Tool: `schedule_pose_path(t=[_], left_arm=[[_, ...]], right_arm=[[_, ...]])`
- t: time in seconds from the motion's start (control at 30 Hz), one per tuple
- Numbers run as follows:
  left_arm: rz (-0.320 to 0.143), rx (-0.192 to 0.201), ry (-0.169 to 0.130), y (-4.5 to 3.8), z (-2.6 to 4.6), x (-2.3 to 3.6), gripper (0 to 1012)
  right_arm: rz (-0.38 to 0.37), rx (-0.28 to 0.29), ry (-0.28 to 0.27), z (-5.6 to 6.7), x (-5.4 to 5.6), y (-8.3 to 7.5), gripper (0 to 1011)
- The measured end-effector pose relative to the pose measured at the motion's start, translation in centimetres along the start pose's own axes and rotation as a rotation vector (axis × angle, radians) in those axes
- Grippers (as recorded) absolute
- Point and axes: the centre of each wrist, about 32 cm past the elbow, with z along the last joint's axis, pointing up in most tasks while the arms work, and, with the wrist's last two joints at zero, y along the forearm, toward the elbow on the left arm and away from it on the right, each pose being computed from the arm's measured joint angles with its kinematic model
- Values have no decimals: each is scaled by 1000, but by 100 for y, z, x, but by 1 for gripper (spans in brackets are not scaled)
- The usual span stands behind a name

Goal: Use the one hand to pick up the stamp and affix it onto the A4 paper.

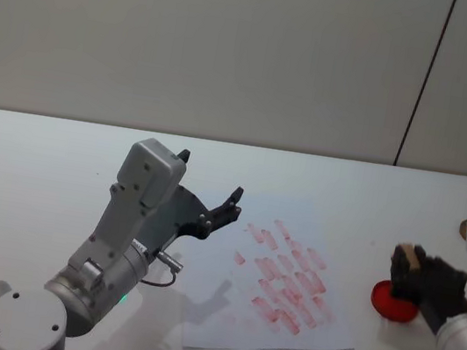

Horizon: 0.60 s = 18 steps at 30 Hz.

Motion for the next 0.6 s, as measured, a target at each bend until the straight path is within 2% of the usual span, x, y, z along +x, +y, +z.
schedule_pose_path(t=[0.23, 0.4, 0.6], left_arm=[[0, 0, 0, 0, 0, 0, 993], [0, 0, 0, 0, 0, 0, 993], [0, 0, 0, 0, 0, 0, 993]], right_arm=[[23, 94, -43, 205, -55, -15, 217], [34, 118, -66, 279, -87, 20, 216], [48, 110, -84, 294, -127, 147, 217]])
